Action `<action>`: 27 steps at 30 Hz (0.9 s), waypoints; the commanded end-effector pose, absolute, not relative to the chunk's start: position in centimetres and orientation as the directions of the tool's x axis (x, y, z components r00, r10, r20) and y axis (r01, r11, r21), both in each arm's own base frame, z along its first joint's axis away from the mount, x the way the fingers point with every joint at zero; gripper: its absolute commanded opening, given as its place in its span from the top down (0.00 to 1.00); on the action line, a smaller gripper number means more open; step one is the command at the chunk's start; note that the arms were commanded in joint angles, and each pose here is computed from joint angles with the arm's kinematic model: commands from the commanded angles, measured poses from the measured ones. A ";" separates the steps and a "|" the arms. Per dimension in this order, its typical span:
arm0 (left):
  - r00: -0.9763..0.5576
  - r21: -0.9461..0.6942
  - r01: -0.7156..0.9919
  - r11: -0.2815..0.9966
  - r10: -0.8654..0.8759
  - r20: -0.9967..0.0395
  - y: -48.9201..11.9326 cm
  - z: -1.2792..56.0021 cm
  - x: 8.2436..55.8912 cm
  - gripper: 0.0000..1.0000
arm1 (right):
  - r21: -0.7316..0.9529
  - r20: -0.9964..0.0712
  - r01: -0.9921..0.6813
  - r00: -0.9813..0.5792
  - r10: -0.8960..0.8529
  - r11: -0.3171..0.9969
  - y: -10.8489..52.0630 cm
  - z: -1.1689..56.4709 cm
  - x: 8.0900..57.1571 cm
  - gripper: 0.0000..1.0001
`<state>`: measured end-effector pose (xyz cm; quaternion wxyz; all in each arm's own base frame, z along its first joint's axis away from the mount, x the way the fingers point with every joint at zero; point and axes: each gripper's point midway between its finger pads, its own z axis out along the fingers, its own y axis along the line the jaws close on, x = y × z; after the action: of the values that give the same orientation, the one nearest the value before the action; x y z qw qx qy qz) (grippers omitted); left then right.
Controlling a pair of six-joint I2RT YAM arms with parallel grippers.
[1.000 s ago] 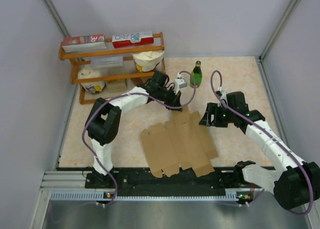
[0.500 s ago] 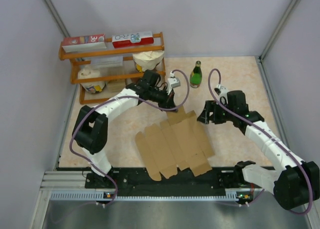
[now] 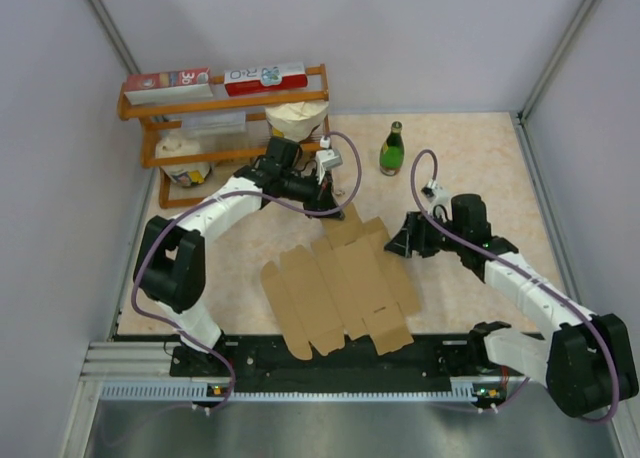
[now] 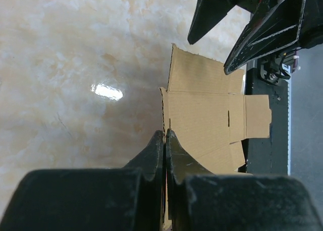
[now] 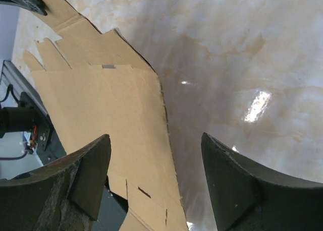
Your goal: Fold the paper box
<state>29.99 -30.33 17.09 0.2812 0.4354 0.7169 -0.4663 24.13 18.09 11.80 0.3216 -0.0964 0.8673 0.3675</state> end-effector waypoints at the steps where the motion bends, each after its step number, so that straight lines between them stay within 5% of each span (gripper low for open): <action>1: -0.410 -0.392 0.912 0.124 0.325 -0.852 -30.7 19.2 29.3 1.00 | 0.600 -0.688 -0.490 -0.720 0.094 0.632 19.4 13.5 24.8 0.29; 27: -0.427 -0.403 0.903 0.147 0.220 -0.877 -30.0 21.0 30.9 1.00 | 0.664 -0.651 -0.506 -0.754 0.092 0.551 20.4 12.7 23.4 0.38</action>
<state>30.32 -30.32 17.82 0.2930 0.4172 0.7056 -0.4921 23.32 20.37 11.93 0.3145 -0.1157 0.8277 0.4501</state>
